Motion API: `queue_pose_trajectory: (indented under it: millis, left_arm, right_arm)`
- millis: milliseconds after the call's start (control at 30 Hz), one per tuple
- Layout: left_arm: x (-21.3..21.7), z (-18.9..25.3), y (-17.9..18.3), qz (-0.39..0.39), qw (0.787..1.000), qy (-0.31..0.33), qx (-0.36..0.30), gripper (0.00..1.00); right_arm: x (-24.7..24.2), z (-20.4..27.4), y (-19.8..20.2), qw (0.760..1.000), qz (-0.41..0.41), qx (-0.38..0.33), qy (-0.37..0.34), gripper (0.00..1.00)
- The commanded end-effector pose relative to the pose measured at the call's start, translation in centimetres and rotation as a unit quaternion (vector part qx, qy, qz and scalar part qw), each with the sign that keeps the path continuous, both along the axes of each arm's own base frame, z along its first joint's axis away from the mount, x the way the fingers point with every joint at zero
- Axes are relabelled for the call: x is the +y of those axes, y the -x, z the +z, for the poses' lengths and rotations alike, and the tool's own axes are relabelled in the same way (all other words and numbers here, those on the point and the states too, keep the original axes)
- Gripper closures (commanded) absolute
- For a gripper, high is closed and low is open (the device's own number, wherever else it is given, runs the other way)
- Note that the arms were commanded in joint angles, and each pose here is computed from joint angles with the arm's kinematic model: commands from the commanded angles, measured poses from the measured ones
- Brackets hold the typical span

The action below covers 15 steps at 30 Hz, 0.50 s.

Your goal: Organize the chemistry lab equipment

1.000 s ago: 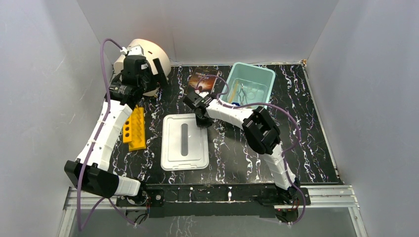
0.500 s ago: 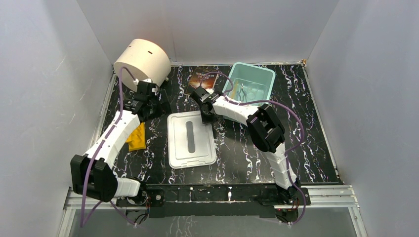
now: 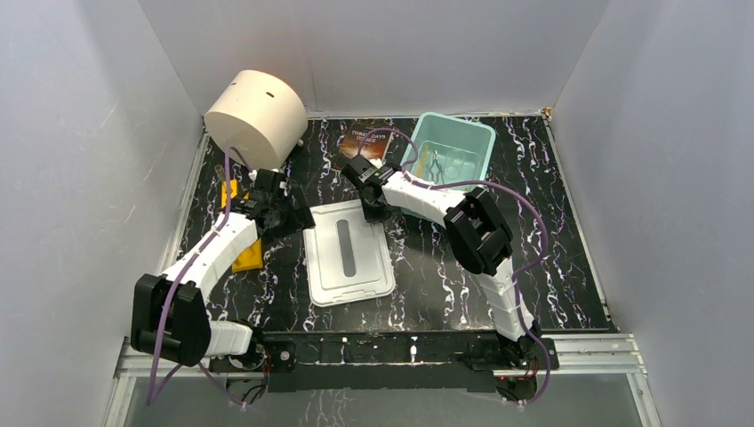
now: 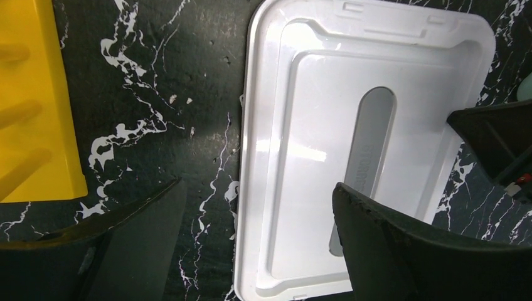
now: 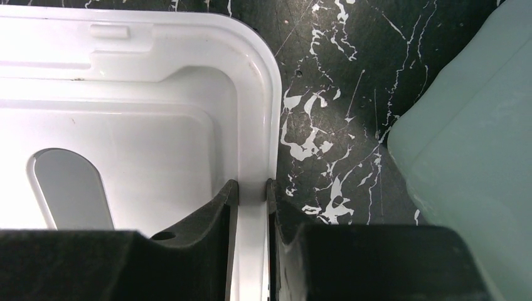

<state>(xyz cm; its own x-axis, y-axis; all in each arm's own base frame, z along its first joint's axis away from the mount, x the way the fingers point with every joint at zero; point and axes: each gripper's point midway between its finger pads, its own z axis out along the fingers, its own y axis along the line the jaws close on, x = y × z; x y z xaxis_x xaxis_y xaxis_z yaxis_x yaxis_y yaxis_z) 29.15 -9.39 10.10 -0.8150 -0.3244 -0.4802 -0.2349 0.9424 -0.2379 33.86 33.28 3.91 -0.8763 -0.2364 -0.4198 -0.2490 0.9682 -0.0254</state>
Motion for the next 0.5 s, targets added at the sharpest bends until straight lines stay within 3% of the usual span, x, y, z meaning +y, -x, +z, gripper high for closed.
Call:
queue_pose_trajectory:
  millis: [0,467]
  left_arm:
    - [-0.9,-0.7,0.6,-0.010,1.000,0.022,0.012,0.16]
    - [-2.9,-3.3,3.0,-0.004,0.994,0.097,0.040,0.18]
  right_arm:
    - [0.8,1.9,-0.8,1.000,0.010,-0.018,-0.010,0.77]
    - [2.3,4.7,-2.2,0.995,0.023,-0.035,-0.088,0.88]
